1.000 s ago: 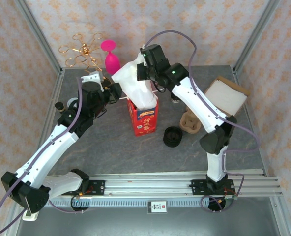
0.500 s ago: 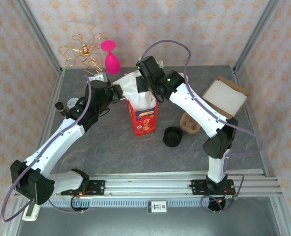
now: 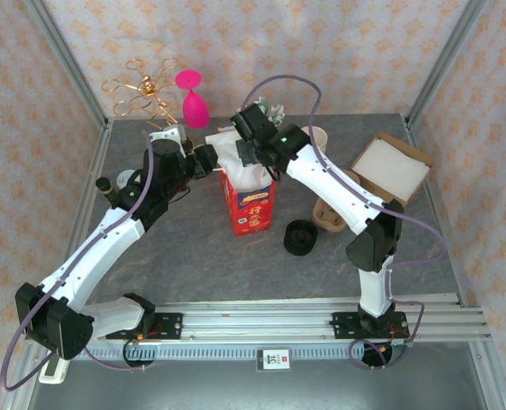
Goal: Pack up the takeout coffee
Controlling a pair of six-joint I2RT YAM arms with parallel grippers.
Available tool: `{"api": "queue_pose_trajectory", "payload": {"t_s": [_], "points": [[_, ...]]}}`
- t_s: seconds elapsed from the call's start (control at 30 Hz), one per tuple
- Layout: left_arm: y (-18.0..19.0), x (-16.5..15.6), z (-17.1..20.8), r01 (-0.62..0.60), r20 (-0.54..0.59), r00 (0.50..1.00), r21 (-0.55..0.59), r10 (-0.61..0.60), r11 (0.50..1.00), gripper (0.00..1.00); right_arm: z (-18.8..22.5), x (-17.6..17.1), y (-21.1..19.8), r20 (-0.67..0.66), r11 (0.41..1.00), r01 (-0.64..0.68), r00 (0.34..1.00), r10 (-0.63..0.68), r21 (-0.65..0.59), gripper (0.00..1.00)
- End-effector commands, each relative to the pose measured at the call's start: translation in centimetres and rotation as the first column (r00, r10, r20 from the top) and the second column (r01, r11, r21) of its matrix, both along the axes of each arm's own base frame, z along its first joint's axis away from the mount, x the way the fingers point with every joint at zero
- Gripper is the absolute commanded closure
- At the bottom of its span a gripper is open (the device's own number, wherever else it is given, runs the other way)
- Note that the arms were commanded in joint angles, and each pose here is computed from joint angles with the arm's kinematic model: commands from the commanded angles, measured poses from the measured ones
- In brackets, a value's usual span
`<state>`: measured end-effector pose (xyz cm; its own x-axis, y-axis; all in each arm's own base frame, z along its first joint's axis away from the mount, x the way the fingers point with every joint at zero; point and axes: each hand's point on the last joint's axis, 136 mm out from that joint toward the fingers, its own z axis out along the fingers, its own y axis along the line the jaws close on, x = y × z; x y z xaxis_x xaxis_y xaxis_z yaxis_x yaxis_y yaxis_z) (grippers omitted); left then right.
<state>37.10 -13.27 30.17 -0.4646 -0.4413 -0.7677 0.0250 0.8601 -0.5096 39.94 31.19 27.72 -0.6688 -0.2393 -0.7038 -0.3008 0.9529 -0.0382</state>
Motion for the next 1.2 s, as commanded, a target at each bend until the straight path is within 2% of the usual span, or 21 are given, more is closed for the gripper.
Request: {"api": "queue_pose_trajectory", "payload": {"t_s": [0.0, 0.07, 0.17, 0.23, 0.43, 0.53, 0.7, 0.83, 0.9, 1.17], "points": [[-0.2, -0.3, 3.0, 0.028, 0.071, 0.997, -0.028, -0.026, 0.999, 0.33, 0.0, 0.1, -0.4, 0.009, 0.998, 0.017, 1.000, -0.017, -0.063, 0.83], [0.1, -0.5, 3.4, 0.017, 0.082, 0.997, -0.020, -0.015, 1.000, 0.32, 1.7, 0.1, -0.3, 0.034, 0.999, 0.014, 0.999, -0.012, -0.040, 0.66], [0.7, -0.6, 3.9, -0.005, 0.088, 0.996, -0.010, 0.006, 1.000, 0.32, 4.3, -0.3, -0.1, 0.076, 1.000, -0.008, 0.997, 0.007, 0.023, 0.58], [1.3, -0.7, 4.1, -0.028, 0.091, 0.995, 0.000, 0.028, 1.000, 0.32, 5.7, -0.6, -0.5, 0.101, 0.999, -0.004, 0.995, 0.000, 0.046, 0.49], [2.3, -1.7, 5.7, -0.046, 0.122, 0.992, 0.015, 0.043, 0.999, 0.29, 8.1, -1.3, -0.2, 0.123, 0.991, -0.030, 0.992, 0.014, 0.129, 0.39], [3.3, -2.2, 6.3, -0.079, 0.129, 0.989, 0.032, 0.075, 0.996, 0.29, 7.3, -1.4, 2.0, 0.077, 0.977, -0.063, 0.996, 0.048, 0.205, 0.43], [4.4, -2.8, 6.4, -0.113, 0.127, 0.986, 0.043, 0.107, 0.993, 0.28, 5.7, -0.5, 3.9, 0.051, 0.977, -0.042, 0.998, 0.032, 0.211, 0.48], [5.0, -2.9, 6.0, -0.135, 0.118, 0.985, 0.058, 0.128, 0.989, 0.28, 3.7, 0.2, 4.2, 0.025, 0.984, -0.016, 1.000, 0.011, 0.175, 0.57], [5.2, -2.9, 5.8, -0.142, 0.117, 0.984, 0.063, 0.134, 0.988, 0.28, 2.5, 0.5, 4.0, 0.012, 0.990, 0.004, 1.000, -0.005, 0.144, 0.67], [5.6, -2.5, 4.7, -0.154, 0.094, 0.985, 0.080, 0.147, 0.985, 0.28, -0.2, -0.2, 1.7, -0.039, 0.993, 0.092, 0.995, -0.089, 0.071, 0.83]]}}
